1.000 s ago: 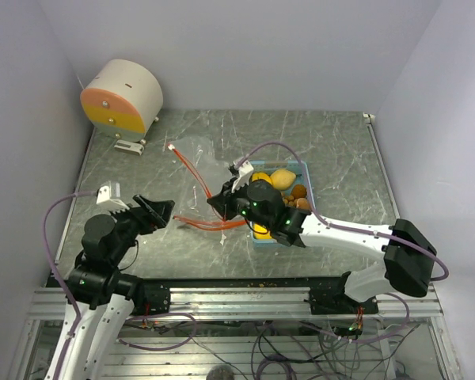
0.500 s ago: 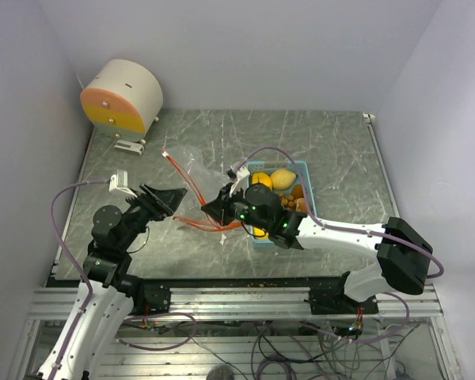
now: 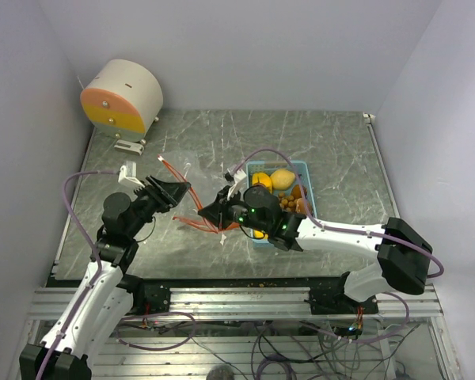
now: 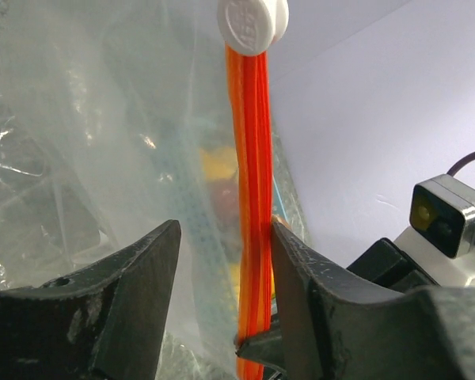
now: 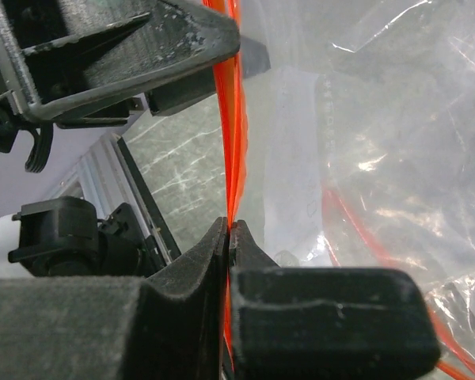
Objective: Place the food in the zip-top bag and seal the zipper
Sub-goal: Open the zipper of the food storage bag at the center of the board.
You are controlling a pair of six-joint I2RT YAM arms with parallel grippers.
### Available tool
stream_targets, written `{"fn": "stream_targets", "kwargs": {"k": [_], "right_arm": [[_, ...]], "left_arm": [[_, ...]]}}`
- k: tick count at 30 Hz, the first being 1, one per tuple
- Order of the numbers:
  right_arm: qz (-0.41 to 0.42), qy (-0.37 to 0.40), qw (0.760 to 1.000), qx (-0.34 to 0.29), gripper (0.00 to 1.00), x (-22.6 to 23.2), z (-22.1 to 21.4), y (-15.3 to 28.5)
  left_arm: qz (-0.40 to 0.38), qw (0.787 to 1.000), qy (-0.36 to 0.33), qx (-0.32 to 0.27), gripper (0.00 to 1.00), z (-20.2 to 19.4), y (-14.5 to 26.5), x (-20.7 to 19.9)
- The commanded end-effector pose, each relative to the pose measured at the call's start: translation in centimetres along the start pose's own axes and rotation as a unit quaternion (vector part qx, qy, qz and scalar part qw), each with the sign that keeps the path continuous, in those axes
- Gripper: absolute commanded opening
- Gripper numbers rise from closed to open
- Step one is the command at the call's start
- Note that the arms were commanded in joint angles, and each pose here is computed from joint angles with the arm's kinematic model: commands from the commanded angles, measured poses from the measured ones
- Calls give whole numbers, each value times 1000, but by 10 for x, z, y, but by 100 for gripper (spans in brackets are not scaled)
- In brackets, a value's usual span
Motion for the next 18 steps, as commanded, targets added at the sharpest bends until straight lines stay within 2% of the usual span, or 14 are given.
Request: {"fn": "stream_targets", "kwargs": {"k": [1, 6, 13, 18], "right_arm": [[22, 0, 1000, -21, 0, 12, 13, 6], [18, 3, 999, -31, 0, 12, 20, 12], [13, 8, 999, -31, 0, 12, 24, 12], [10, 10, 999, -32, 0, 12, 26, 12]], "left_arm": [[-30, 999, -22, -19, 58, 12, -4, -14], [-10, 999, -27, -13, 57, 7, -4, -2], [-24, 999, -38, -9, 75, 6, 0, -8], [-34, 999, -40, -5, 77, 5, 0, -11]]}}
Point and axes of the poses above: each gripper's point midway between its finger pads, its own y axis back along the fingers, its own x axis along the line the jaws close on, z = x × y, the point moved 2 cm from there along y, back along the fingers, and after that the axes turned 4 degrees about y, right-handed, at the moved point
